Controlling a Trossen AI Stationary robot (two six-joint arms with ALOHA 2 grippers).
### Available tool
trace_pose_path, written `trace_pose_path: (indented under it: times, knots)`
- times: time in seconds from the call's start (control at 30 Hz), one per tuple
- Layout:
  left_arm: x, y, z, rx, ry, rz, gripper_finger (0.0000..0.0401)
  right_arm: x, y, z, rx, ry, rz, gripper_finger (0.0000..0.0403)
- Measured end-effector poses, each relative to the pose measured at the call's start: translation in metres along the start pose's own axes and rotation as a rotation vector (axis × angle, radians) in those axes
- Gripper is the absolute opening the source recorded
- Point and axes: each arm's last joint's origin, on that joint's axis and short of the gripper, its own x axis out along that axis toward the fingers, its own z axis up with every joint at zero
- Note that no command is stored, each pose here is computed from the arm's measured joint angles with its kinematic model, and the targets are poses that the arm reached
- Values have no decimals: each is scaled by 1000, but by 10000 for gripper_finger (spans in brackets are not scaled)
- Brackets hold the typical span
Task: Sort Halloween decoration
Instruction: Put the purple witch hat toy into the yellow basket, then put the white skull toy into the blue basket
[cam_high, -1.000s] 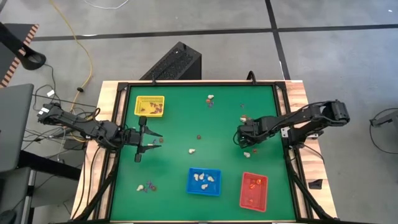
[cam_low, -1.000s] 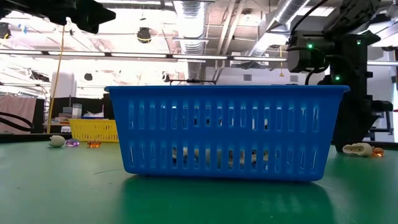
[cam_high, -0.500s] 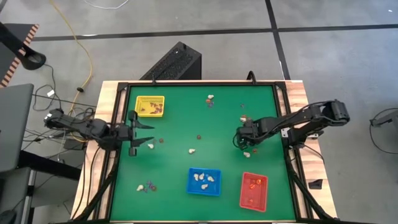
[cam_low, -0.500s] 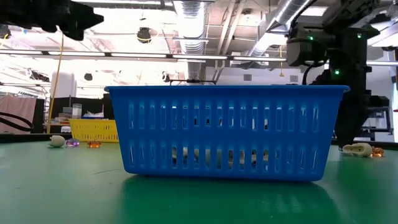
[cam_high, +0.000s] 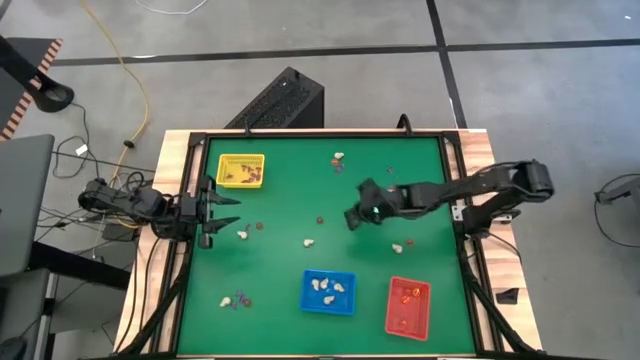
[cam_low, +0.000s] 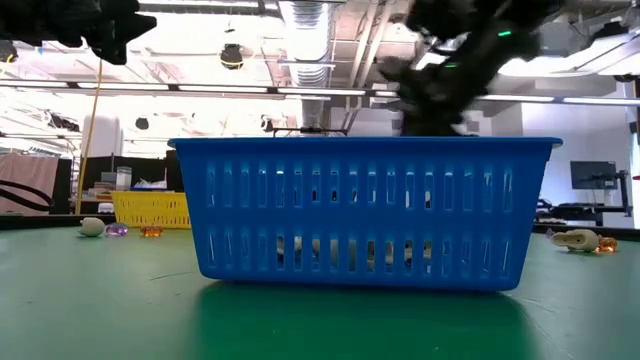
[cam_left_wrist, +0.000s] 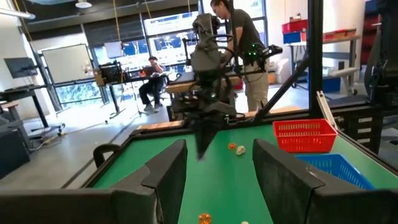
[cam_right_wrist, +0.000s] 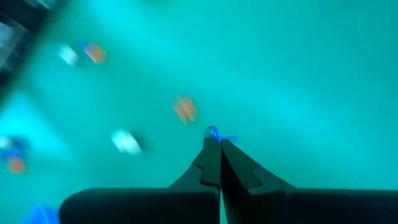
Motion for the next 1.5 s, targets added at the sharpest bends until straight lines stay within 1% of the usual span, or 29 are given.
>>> trace_pose_path:
  times: [0.07, 0.17, 0.23, 0.33, 0.43, 0.53, 0.63, 0.73, 0.8, 0.9, 1.0, 1.17, 1.23, 1.3, 1.4, 1.5]
  knots:
    - [0, 0, 0, 0, 0, 0, 173, 14, 10, 16, -41, -73, 51, 22]
    - [0, 0, 0, 1, 1, 7, 173, 42, 28, 44, -121, -152, 77, 22]
    - [0, 0, 0, 1, 2, 12, 173, 63, 39, 63, -178, -178, 73, 22]
    - [0, 0, 0, 5, 4, 17, 173, 95, 57, 97, -245, -203, 109, 22]
    - [0, 0, -1, 25, 11, 20, 173, 126, 70, 132, -275, -235, 170, 21]
    - [0, 0, -2, 35, 20, 22, 173, 159, 78, 160, -272, -251, 237, 22]
    - [0, 1, -2, 37, 23, 26, 173, 188, 80, 180, -265, -269, 279, 23]
    - [0, 1, -2, 45, 27, 31, 173, 212, 79, 193, -259, -287, 296, 24]
    - [0, 1, -3, 54, 32, 38, 173, 224, 77, 197, -258, -280, 303, 30]
    - [0, 1, -3, 64, 34, 45, 173, 238, 76, 197, -259, -267, 309, 48]
    - [0, 1, -3, 75, 40, 44, 173, 244, 75, 199, -260, -262, 305, 72]
    - [0, 1, -4, 89, 53, 49, 173, 244, 71, 203, -256, -261, 295, 118]
    - [0, 1, -5, 92, 60, 67, 173, 242, 68, 204, -256, -227, 299, 138]
    - [0, 2, -5, 92, 67, 81, 173, 235, 66, 208, -259, -159, 333, 155]
    - [0, 2, -7, 93, 84, 85, 173, 205, 70, 217, -280, -34, 368, 171]
    - [0, 2, -7, 93, 84, 85, 173, 159, 79, 223, -352, 62, 309, 176]
